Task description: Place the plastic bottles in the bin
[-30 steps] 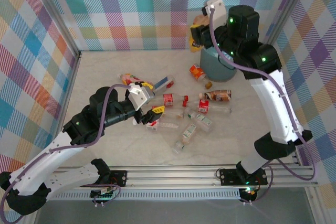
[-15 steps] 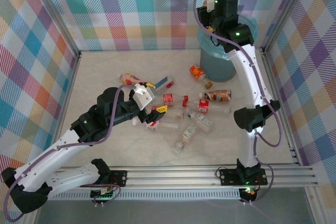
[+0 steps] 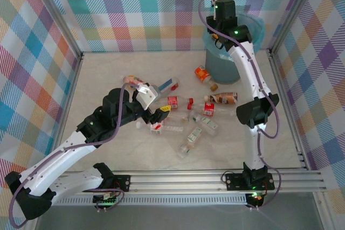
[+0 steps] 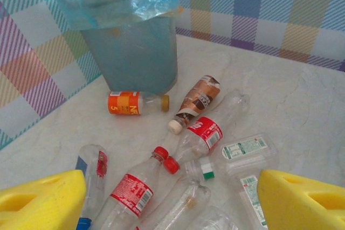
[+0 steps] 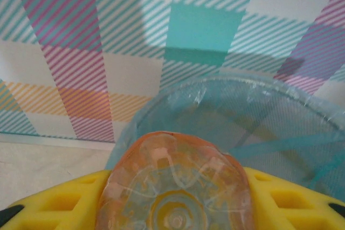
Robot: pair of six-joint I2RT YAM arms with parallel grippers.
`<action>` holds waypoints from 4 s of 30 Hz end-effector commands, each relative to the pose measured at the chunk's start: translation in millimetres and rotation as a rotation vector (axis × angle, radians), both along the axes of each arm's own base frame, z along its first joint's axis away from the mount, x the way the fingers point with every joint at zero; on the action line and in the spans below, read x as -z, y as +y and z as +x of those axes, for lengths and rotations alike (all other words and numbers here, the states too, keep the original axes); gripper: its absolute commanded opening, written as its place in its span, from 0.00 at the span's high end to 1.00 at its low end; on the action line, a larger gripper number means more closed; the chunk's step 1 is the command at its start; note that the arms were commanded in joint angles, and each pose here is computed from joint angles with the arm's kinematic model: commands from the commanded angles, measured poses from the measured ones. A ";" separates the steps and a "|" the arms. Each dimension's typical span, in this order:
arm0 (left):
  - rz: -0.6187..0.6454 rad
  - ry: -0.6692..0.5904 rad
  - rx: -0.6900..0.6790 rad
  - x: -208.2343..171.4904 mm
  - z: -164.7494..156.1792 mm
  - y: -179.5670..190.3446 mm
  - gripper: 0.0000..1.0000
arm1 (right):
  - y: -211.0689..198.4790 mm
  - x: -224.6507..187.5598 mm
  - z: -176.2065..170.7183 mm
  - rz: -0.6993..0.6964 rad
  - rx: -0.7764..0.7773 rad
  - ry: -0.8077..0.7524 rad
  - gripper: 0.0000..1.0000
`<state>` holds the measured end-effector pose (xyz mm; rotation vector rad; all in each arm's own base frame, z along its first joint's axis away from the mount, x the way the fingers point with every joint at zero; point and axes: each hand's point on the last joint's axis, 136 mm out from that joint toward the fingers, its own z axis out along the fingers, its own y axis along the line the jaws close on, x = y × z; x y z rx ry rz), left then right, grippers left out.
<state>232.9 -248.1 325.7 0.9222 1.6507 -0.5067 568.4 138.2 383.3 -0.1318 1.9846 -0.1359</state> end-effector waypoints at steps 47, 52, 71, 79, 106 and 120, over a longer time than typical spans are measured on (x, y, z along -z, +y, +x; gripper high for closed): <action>-0.013 0.150 -0.142 5.8 6.2 25.4 0.18 | -16.4 -21.8 -43.1 0.220 0.022 0.031 0.26; 0.074 0.153 -0.155 16.7 3.0 35.6 0.18 | -21.8 -48.2 -62.9 0.220 0.011 -0.009 0.25; 0.731 0.070 0.365 130.3 -25.1 41.1 0.18 | 49.1 -19.6 -245.7 0.421 -0.468 0.058 0.29; 0.737 0.152 0.379 181.9 -1.4 30.7 0.16 | 50.2 27.3 -297.4 0.453 -0.563 0.174 0.29; 0.884 0.380 0.443 290.2 3.0 42.1 0.19 | 41.7 46.6 -323.9 0.449 -0.585 0.204 0.28; 0.906 0.443 0.486 295.0 -10.7 48.2 0.34 | 41.3 47.9 -323.2 0.439 -0.584 0.206 0.28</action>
